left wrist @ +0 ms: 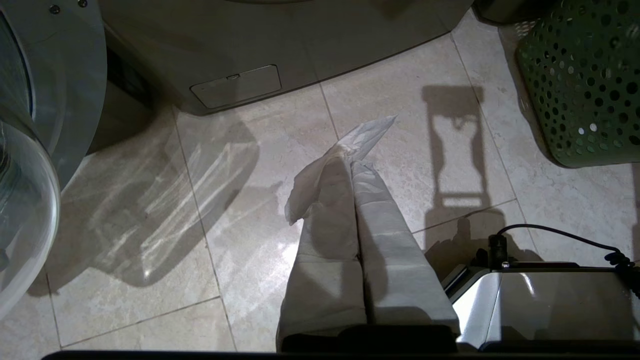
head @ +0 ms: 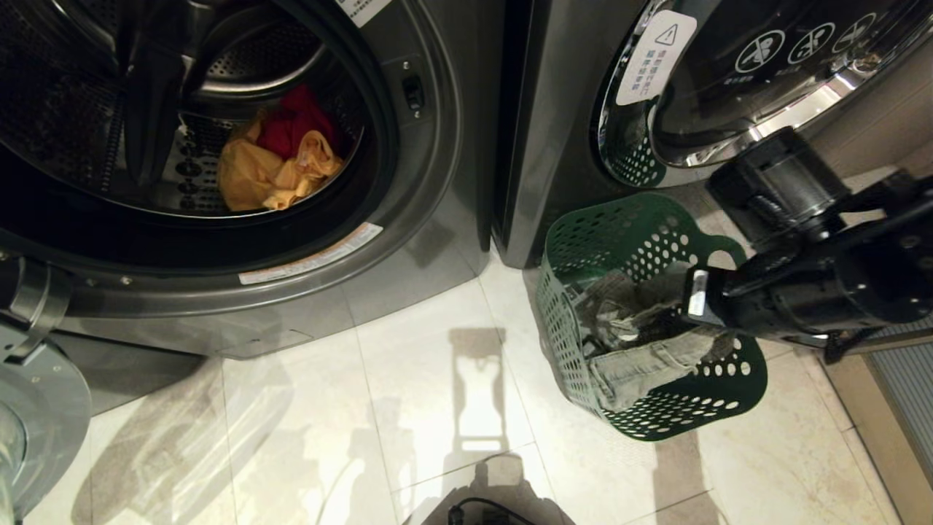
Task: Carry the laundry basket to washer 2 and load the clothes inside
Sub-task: Place the clothes into the washing machine
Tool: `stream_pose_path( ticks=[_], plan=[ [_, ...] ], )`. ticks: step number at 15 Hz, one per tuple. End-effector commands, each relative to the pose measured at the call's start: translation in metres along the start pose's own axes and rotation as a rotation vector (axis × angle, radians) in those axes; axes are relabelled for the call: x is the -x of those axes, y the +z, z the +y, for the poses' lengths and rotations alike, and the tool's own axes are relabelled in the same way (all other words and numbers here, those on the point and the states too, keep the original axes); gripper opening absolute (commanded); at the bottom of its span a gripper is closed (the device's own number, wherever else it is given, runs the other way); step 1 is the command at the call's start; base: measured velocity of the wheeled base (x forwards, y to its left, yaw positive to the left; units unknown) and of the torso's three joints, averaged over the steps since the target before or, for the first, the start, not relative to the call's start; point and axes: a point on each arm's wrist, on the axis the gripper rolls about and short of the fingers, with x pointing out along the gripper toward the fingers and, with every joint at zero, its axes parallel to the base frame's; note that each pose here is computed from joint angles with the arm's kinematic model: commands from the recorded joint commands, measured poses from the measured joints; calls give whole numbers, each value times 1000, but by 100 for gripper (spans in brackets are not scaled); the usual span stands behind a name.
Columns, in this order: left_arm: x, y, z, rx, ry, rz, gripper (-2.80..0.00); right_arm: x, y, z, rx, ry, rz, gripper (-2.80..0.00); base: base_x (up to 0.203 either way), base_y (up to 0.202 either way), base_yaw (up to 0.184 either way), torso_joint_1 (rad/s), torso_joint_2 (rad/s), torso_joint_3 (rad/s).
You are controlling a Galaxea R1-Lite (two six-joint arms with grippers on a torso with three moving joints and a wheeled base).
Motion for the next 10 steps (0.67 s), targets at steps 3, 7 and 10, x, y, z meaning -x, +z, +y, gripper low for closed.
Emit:
stream_pose_path(
  ticks=[3,7,10],
  plan=[
    [0,0,0,-1,0,1,-280,67,11,-38,-28,88,-119,-280,0,0,0,0,0,0],
    [0,0,0,-1,0,0,-280,116,25,-32,-22,274,-215,-280,0,0,0,0,0,0],
    [0,0,0,0,0,0,-280,146,40,-24,40,399,-311,-280,0,0,0,0,0,0]
  ],
)
